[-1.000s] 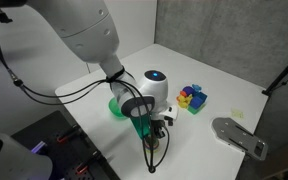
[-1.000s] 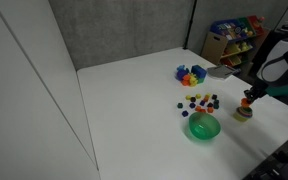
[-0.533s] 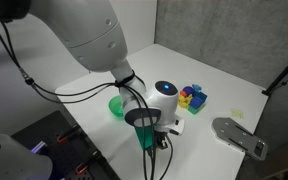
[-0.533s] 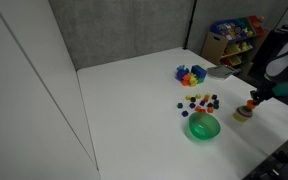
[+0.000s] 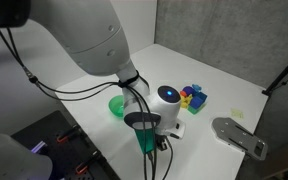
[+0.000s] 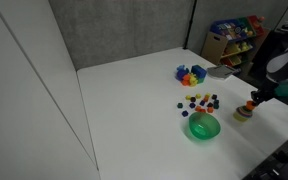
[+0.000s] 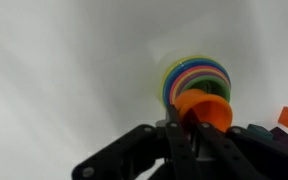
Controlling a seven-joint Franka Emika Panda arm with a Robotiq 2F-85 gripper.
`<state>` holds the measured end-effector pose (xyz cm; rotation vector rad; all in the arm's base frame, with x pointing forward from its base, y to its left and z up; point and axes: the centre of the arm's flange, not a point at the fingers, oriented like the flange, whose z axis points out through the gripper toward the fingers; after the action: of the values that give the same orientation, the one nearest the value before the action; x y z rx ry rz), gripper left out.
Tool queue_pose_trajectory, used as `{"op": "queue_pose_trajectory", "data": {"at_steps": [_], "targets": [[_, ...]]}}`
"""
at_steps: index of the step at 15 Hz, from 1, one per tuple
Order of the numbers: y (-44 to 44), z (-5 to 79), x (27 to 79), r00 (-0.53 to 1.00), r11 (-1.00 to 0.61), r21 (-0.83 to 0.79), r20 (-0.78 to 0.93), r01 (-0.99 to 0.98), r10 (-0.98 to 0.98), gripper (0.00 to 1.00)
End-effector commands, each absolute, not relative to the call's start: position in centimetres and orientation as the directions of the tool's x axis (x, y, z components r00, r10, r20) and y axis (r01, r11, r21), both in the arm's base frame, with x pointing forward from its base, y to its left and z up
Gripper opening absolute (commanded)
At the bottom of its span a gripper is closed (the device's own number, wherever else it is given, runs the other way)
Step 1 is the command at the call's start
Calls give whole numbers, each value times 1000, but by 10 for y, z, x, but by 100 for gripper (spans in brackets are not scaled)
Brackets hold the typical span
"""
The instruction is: Pick up the orange bowl and stack it into the stacked bowls on the right
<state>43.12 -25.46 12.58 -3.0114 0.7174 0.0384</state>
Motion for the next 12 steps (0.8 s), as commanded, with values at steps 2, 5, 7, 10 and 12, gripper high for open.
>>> {"op": "queue_pose_trajectory", "data": {"at_steps": [2, 5, 7, 10, 12], "targets": [[-258, 126, 434, 907, -904, -77, -30, -422, -420, 4], [-257, 123, 433, 912, -909, -85, -28, -409, -408, 4], [-256, 121, 432, 916, -911, -92, -32, -402, -401, 4], [-256, 118, 431, 920, -915, -97, -32, -392, -391, 12], [-256, 118, 430, 923, -917, -102, -31, -385, -384, 37]]}}
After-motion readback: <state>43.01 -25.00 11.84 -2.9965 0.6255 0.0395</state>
